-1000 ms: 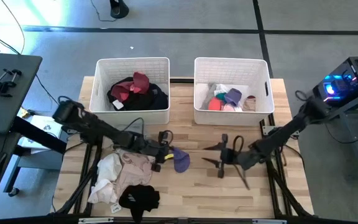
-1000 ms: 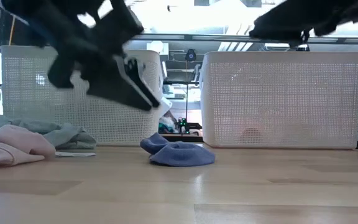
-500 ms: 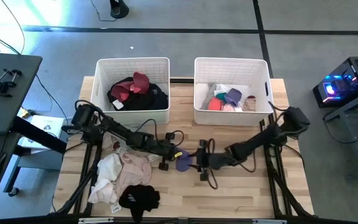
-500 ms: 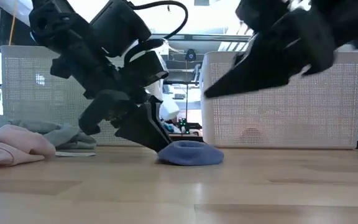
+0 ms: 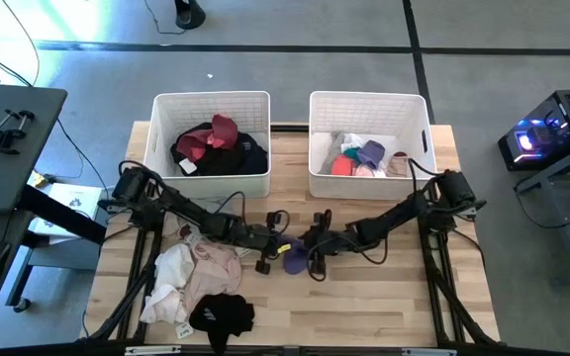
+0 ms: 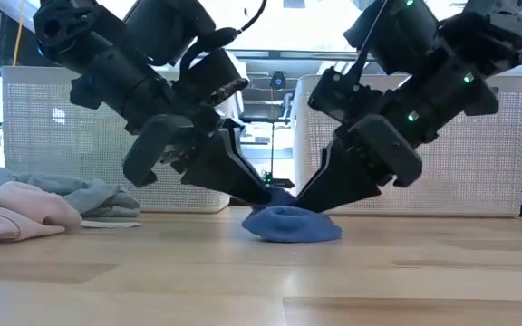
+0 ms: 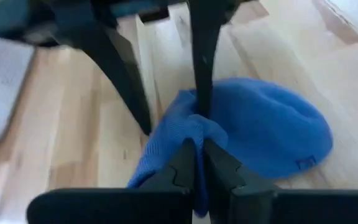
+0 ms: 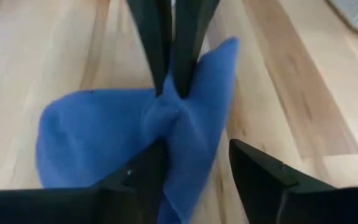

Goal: Sort clothes
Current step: Put the violet sock into the right white laundry bin

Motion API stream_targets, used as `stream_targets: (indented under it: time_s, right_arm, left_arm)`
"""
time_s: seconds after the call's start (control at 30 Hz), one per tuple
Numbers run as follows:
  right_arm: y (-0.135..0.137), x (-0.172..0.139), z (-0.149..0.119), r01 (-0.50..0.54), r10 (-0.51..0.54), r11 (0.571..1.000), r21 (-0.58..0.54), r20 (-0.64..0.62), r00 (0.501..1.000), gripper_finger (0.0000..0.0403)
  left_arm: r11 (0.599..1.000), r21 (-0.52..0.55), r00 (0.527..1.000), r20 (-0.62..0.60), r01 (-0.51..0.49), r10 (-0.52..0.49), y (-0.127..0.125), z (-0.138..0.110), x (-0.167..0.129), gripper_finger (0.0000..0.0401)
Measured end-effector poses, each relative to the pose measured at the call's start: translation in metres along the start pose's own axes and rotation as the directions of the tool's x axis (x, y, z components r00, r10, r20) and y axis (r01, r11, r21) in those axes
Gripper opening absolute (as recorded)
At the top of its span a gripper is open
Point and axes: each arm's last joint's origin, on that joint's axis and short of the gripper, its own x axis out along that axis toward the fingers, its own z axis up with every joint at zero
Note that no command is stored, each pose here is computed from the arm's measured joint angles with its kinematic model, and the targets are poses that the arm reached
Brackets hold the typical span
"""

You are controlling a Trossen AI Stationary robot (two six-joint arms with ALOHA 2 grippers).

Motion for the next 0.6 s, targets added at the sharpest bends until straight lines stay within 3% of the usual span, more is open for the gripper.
stream_targets:
  time_s: [0.13, 0.3, 0.47, 0.6]
  right_arm:
    - [0.000, 0.000, 0.001, -0.019, 0.018, 1.000, 0.010, 0.005, 1.000, 0.0118]
    - [0.000, 0.000, 0.002, -0.017, 0.017, 0.999, 0.034, 0.014, 1.000, 0.0021]
    - [0.003, -0.010, 0.008, 0.066, -0.070, 0.995, 0.068, 0.049, 0.996, 0.0016]
    - [0.007, -0.037, 0.023, 0.161, -0.167, 0.984, 0.073, 0.094, 0.981, 0.0005]
  left_arm:
    - [0.999, 0.027, 0.999, 0.030, -0.031, 0.030, -0.002, 0.004, -0.001, 0.0007]
    - [1.000, -0.001, 0.997, 0.068, -0.030, 0.030, -0.001, 0.010, -0.005, 0.0017]
    - [1.000, 0.004, 1.000, 0.001, -0.025, 0.025, 0.004, 0.017, -0.024, 0.0035]
    - [0.996, -0.059, 0.997, -0.058, -0.059, 0.056, 0.012, 0.027, -0.053, 0.0038]
